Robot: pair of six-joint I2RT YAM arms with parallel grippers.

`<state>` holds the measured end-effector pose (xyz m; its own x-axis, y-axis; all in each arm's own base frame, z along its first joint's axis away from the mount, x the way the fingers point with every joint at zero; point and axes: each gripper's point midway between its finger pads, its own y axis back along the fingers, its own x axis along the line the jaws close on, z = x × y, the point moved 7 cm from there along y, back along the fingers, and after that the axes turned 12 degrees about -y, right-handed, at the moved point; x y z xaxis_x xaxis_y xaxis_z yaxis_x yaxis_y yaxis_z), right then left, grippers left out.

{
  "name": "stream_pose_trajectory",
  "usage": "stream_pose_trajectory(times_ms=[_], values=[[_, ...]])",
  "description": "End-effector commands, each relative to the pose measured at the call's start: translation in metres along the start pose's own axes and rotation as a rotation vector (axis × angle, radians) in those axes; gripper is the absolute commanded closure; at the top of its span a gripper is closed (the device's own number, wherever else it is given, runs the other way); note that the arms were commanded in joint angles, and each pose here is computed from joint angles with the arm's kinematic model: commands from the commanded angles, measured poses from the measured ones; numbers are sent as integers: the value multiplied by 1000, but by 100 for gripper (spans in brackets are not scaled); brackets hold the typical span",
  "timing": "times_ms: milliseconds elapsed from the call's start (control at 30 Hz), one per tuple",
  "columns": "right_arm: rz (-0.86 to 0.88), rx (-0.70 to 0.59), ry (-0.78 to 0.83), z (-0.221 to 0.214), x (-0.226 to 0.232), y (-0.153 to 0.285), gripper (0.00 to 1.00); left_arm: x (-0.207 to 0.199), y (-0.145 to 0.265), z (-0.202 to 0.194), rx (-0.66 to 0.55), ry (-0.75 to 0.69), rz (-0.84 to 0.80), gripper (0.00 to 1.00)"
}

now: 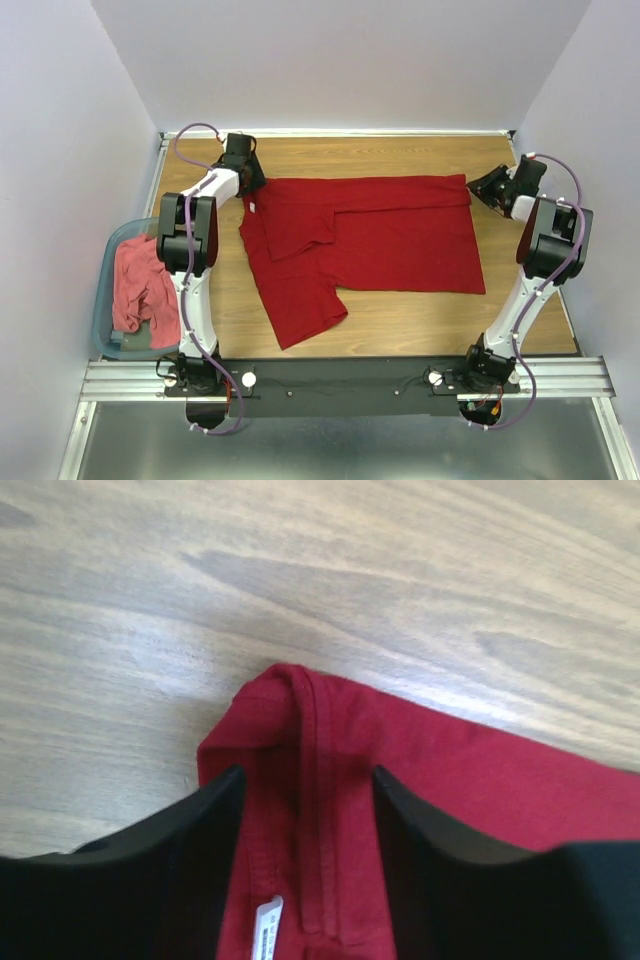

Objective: Fold and stack the t-shirts
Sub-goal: Fold the tshirt

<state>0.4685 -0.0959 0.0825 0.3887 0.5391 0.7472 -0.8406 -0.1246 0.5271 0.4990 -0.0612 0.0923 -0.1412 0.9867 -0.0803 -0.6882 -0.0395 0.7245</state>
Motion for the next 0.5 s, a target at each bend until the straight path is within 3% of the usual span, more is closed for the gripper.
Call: stream_pose_trajectory(times_ms=[0, 167, 267, 467], values=[[253, -14, 40, 12, 45, 13, 66, 1, 32, 39, -127, 0, -5, 37], [373, 73, 64, 5, 64, 4, 66, -3, 60, 67, -220, 23, -24, 37], [363, 97, 47, -4, 61, -11, 66, -11, 68, 72, -240, 26, -84, 46], [331, 111, -23, -9, 47, -29, 67, -25, 44, 42, -109, 32, -202, 64]])
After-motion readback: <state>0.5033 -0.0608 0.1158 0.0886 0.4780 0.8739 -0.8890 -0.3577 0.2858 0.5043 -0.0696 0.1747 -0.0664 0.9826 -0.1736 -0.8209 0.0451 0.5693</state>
